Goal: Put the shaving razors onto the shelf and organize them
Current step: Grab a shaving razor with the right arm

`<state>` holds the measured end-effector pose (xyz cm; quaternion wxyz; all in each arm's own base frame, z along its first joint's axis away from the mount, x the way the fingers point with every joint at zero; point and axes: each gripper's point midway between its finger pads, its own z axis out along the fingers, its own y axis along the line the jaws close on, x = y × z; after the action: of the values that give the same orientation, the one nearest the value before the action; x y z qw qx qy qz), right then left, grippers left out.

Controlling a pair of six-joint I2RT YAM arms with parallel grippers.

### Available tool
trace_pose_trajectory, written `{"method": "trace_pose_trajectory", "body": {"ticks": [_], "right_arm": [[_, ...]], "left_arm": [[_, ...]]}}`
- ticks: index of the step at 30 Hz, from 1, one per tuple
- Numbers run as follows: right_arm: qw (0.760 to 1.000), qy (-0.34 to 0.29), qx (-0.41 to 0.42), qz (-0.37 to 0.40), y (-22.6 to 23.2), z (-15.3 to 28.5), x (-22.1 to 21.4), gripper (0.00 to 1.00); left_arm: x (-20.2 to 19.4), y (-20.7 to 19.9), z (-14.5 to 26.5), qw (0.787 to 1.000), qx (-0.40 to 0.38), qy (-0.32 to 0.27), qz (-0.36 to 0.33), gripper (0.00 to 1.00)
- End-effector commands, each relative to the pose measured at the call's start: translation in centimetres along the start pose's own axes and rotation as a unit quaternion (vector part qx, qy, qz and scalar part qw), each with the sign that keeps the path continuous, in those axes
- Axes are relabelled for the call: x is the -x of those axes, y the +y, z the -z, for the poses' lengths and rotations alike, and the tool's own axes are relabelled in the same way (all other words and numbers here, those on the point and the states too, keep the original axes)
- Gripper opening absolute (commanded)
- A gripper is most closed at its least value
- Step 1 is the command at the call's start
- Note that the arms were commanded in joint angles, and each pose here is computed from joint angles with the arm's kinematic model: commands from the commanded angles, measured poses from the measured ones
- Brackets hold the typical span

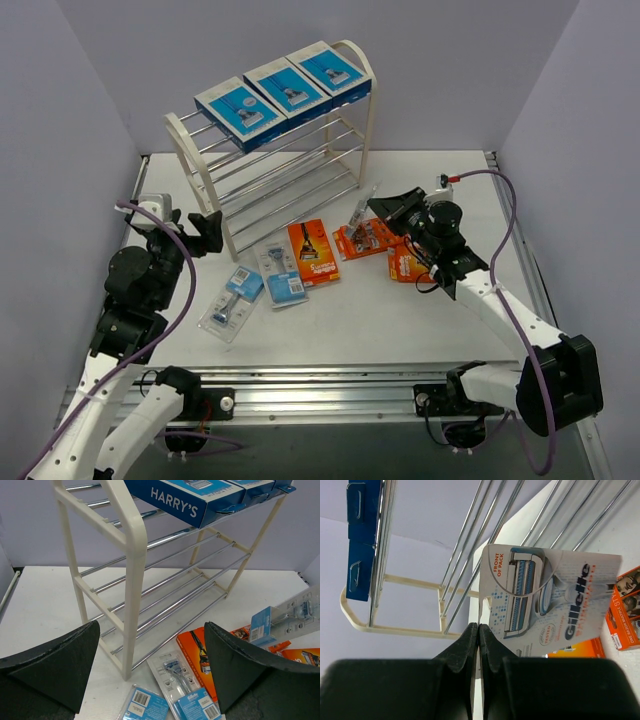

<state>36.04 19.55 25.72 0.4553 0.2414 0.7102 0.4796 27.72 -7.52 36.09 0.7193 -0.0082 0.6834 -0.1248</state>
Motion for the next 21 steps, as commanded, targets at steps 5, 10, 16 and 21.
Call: {"method": "trace_pose_trajectory", "body": {"ticks": [5, 10, 16, 21], "right_arm": [[0.999, 0.032, 0.009, 0.015, 0.1, 0.2, 0.6, 0.00], [0.999, 0.041, -0.021, 0.026, -1.7, 1.1, 0.9, 0.00], [0.991, 0.071, -0.092, 0.069, -5.3, 2.9, 0.3, 0.00], [0.981, 0.075, -0.153, 0.091, -8.0, 5.0, 0.5, 0.00]], "left_arm": [[2.2, -0.2, 0.6, 1.000, -0.002, -0.029, 0.002, 0.94], [2.2, -0.1, 0.7, 1.000, -0.002, -0.030, 0.003, 0.94], [2.3, -0.1, 0.7, 0.999, -0.002, -0.032, 0.003, 0.94], [2.4, -0.1, 0.8, 0.999, -0.001, -0.032, 0.003, 0.94]]}}
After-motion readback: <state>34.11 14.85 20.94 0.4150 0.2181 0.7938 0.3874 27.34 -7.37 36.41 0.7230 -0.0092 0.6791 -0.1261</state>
